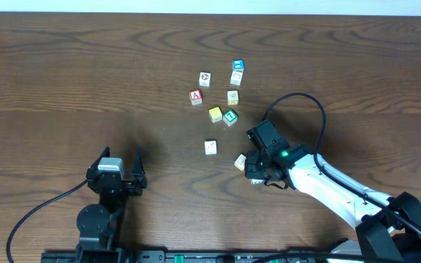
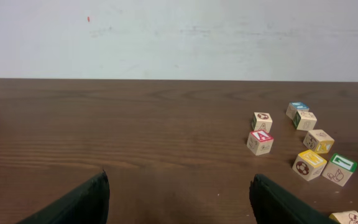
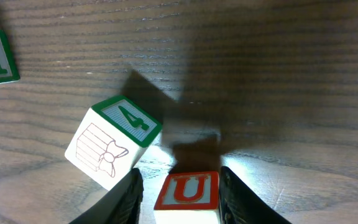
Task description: Lift 5 blocks
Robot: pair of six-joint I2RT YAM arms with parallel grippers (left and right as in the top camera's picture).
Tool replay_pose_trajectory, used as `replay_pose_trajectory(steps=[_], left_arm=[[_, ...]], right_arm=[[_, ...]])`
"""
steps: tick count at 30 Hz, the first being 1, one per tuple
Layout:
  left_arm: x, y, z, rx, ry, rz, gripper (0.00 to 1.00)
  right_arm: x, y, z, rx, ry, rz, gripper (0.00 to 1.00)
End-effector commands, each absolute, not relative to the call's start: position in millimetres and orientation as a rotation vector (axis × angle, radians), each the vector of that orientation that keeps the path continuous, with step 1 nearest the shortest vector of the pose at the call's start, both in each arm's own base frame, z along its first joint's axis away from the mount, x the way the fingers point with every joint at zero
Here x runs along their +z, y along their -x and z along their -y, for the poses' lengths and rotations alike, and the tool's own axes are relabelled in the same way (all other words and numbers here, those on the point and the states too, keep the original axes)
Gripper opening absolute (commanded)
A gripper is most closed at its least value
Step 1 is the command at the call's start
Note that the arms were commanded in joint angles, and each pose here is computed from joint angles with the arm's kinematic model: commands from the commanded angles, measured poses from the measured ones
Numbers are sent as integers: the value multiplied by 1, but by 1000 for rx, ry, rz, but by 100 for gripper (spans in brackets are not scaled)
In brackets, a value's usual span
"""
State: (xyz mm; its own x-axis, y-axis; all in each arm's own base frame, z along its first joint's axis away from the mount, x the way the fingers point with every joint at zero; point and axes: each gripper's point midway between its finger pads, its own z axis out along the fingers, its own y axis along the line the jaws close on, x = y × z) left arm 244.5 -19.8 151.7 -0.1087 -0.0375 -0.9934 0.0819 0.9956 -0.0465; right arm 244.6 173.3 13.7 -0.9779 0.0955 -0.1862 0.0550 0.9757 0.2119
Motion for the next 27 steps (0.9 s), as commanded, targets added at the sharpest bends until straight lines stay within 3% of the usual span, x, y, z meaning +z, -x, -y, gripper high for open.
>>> replay_pose_trajectory(steps=[1, 9, 20, 27], left_arm=[[136, -243, 22, -115, -38, -1728, 72], [136, -243, 22, -115, -38, -1728, 73], [136, -243, 22, -115, -38, -1728, 73], [136, -243, 21, -115, -38, -1728, 73]], right_arm=[[15, -249, -175, 296, -124, -2914, 36], [15, -245, -172, 263, 5, -2926, 29], [22, -262, -159, 195, 35, -2875, 38], [61, -291, -166, 189, 222, -2806, 38]])
